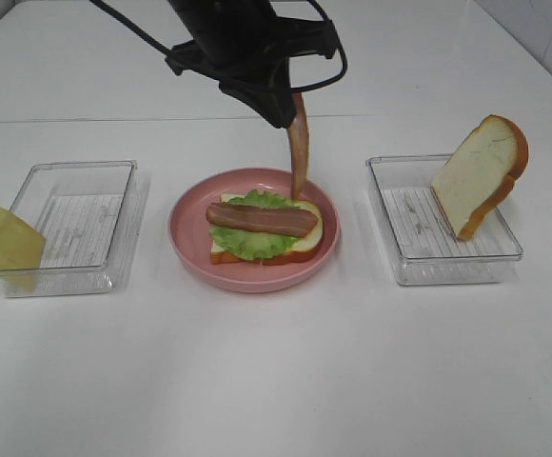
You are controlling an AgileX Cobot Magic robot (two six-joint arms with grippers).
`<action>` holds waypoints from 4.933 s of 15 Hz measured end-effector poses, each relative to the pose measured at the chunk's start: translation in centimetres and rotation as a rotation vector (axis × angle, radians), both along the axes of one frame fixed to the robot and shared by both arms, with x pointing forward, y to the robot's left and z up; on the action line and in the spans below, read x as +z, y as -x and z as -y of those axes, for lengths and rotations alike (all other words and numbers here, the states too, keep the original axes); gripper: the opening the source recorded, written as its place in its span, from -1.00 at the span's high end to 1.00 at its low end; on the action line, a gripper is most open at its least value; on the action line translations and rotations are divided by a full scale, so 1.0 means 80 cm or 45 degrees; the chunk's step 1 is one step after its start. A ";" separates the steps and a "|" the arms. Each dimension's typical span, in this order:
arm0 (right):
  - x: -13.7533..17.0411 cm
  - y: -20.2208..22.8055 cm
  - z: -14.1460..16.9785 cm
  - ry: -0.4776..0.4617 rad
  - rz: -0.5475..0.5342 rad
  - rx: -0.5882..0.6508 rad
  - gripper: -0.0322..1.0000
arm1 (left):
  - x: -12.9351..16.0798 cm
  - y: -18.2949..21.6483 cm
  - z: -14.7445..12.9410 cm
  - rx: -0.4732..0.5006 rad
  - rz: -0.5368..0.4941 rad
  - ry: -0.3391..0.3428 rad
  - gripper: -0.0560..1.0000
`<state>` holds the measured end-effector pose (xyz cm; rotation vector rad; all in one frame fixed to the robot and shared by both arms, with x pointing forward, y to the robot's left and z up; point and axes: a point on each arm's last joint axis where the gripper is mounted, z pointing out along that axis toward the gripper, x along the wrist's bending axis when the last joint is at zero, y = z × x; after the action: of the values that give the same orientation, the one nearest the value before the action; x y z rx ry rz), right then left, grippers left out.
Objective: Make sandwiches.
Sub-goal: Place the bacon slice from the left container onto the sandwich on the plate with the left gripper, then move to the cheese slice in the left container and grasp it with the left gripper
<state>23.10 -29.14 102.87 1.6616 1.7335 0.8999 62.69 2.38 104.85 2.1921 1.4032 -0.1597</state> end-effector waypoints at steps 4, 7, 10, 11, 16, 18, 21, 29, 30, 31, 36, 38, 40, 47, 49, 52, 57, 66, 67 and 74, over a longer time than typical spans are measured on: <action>0.000 0.000 0.000 0.000 0.000 0.000 -0.88 | -0.027 -0.006 0.029 -0.031 -0.048 0.055 0.89; 0.000 0.000 0.000 0.000 0.000 0.000 -0.88 | -0.051 -0.012 0.037 -0.034 -0.072 0.064 0.89; 0.000 0.000 0.000 0.000 0.000 0.000 -0.88 | -0.066 -0.016 0.039 -0.040 -0.079 0.054 0.89; 0.000 0.000 0.000 0.000 0.000 0.000 -0.88 | -0.067 -0.016 0.038 -0.047 -0.071 0.045 0.89; 0.000 0.000 0.000 0.000 0.000 0.000 -0.88 | -0.073 -0.021 0.025 -0.025 -0.022 -0.126 0.89; 0.000 0.000 0.000 0.000 0.000 0.000 -0.88 | -0.076 -0.022 0.015 -0.023 -0.014 -0.241 0.89; 0.000 0.000 0.000 0.000 0.000 0.000 -0.88 | -0.078 -0.024 0.007 -0.003 -0.004 -0.333 0.89; 0.000 0.000 0.000 0.000 0.000 0.000 -0.88 | -0.080 -0.025 0.000 0.008 0.005 -0.419 0.89; 0.000 0.000 0.000 0.000 0.000 0.000 -0.88 | -0.080 -0.024 0.000 0.007 0.003 -0.422 0.89; 0.000 0.000 0.000 0.000 0.000 0.000 -0.88 | -0.084 -0.025 0.000 0.005 -0.008 -0.429 0.89; 0.000 0.000 0.000 0.000 0.000 0.000 -0.88 | -0.104 -0.027 0.001 0.001 -0.042 -0.460 0.89; 0.000 0.000 0.000 0.000 0.000 0.000 -0.88 | -0.104 -0.027 0.001 0.033 -0.052 -0.456 0.89; 0.000 0.000 0.000 0.000 0.000 0.000 -0.88 | -0.105 -0.027 0.001 0.043 -0.058 -0.455 0.78; 0.000 0.000 0.000 0.000 0.000 0.000 -0.88 | -0.106 -0.027 0.000 0.097 -0.082 -0.456 -0.41; 0.000 0.000 0.000 0.000 0.000 0.000 -0.88 | -0.106 -0.028 -0.003 0.111 -0.072 -0.486 -0.72; 0.000 0.000 0.000 0.000 0.000 0.000 -0.88 | -0.106 -0.030 -0.005 0.113 -0.054 -0.511 -0.79; 0.000 0.000 0.000 0.000 0.000 0.000 -0.88 | -0.032 -0.017 -0.034 0.132 0.009 -0.393 -0.79; 0.000 0.000 0.000 0.000 0.000 0.000 -0.88 | 0.066 0.046 -0.248 0.426 0.059 -0.462 -0.79; 0.000 0.000 0.000 0.000 0.000 0.000 -0.88 | 0.063 0.045 -0.280 0.487 0.038 -0.476 -0.79; 0.000 0.000 0.000 0.000 0.000 0.000 -0.88 | 0.000 0.064 -0.355 0.592 -0.219 -0.538 -0.79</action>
<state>23.10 -29.14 102.87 1.6616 1.7335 0.8999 57.54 30.80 104.85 2.1284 2.1649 0.1323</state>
